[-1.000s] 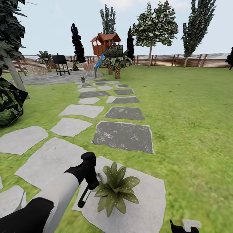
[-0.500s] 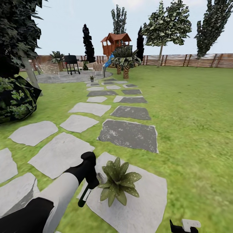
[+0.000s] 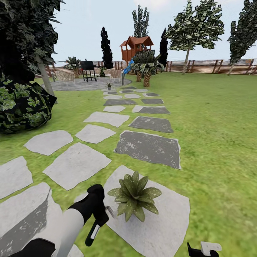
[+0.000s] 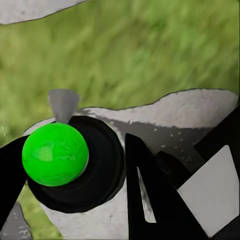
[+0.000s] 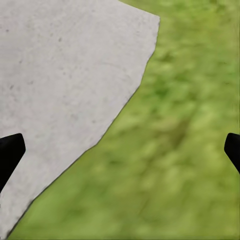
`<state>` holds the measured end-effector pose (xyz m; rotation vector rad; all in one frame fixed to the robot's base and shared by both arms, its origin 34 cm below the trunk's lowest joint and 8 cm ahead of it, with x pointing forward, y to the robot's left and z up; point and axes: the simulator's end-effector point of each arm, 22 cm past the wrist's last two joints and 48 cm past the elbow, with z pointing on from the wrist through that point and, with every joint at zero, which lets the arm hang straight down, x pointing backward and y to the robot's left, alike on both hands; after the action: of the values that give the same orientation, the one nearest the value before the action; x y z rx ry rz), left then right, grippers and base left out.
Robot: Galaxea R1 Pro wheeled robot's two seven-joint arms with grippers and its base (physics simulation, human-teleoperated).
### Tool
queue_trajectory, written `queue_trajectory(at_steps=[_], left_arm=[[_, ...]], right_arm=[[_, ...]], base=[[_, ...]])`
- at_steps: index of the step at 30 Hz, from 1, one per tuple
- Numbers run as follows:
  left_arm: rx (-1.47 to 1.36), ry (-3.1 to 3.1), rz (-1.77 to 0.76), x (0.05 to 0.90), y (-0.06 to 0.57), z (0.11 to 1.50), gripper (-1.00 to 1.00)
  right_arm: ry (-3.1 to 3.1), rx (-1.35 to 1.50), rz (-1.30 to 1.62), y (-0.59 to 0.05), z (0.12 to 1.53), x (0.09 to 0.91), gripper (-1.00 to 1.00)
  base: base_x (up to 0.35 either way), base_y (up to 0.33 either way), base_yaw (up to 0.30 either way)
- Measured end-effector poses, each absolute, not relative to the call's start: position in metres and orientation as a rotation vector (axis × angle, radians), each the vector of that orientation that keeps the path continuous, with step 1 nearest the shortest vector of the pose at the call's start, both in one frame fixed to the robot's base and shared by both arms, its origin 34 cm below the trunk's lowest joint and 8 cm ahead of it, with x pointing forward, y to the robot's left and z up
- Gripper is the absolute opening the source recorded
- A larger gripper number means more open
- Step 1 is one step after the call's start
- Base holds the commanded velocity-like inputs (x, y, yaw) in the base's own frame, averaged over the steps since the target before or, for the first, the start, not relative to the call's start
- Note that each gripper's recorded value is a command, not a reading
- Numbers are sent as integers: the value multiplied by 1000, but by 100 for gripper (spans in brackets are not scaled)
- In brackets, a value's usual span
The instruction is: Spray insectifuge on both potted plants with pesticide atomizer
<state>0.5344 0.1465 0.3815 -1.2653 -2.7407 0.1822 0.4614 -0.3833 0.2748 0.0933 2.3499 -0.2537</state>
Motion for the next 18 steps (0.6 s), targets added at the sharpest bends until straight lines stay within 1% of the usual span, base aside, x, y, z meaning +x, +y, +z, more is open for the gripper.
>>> queue_trajectory(at_steps=[2, 9, 18], left_arm=[[-1267, -2759, 130, 535, 152, 374, -100], [-1261, -2772, 134, 532, 150, 370, -100], [-1233, -2838, 243, 541, 131, 380, -100]], right_arm=[[2350, 93, -252, -382, 275, 461, 100], [2350, 93, -251, -382, 275, 462, 100], [2350, 93, -255, -384, 275, 461, 100]], base=[[0, 0, 0], [0, 0, 0], [0, 0, 0]])
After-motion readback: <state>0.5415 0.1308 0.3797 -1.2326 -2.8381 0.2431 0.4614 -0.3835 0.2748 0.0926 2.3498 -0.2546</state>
